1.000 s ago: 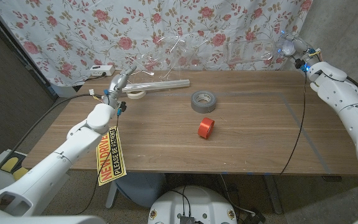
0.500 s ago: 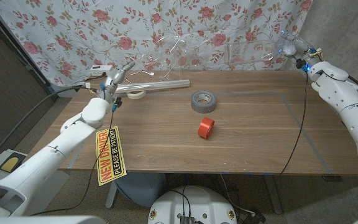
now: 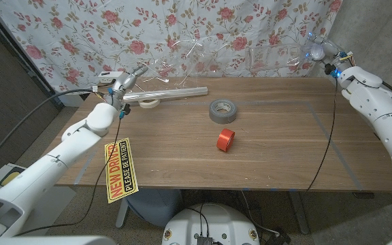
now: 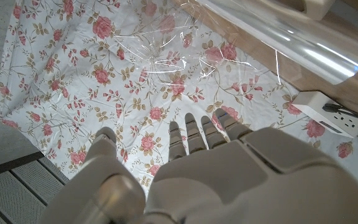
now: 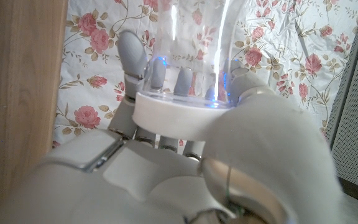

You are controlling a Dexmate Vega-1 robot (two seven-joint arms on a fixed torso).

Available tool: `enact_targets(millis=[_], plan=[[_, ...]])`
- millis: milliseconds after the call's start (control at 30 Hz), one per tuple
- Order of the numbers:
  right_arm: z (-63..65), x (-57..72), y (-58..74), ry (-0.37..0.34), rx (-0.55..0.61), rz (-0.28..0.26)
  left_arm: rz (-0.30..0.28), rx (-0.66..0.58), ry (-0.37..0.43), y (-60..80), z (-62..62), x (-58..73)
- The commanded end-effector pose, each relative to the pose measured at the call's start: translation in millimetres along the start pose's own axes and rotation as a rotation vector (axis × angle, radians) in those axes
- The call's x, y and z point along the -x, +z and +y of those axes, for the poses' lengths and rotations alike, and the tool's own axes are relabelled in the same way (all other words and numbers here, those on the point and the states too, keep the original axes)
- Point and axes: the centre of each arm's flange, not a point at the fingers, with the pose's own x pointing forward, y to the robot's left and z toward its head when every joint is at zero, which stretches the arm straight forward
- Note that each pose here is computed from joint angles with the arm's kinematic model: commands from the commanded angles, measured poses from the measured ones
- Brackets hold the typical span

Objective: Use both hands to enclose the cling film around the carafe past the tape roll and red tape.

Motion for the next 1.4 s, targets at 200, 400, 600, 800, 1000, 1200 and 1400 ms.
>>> enact_targets(millis=[200,400,600,800,1000,1200,1400], plan=[[3.0,-1.1,0.1,0.000,0.008,0.009,0.000,-0.221,0.055,4.1,11.1,-4.1],[4.2,-2.3,1.1,0.001,0.014,0.007,0.020,-0.357,0.057,9.9,14.4,-6.7],[3.6,-2.0,1.4,-0.004,0.015,0.008,0.007,-0.504,0.038,14.0,14.2,-8.8],[2.2,-0.5,-0.1,-0.015,0.022,0.016,0.003,-0.495,0.044,12.1,14.2,-9.1],[1.5,0.9,0.0,-0.011,0.023,0.020,-0.026,-0.585,0.093,12.9,15.6,-8.8],[1.4,1.7,3.4,-0.010,0.029,0.015,-0.027,-0.686,0.050,22.0,17.0,-12.3],[2.1,2.4,4.3,-0.007,0.029,0.013,0.007,-0.711,0.018,15.6,22.4,-15.0]])
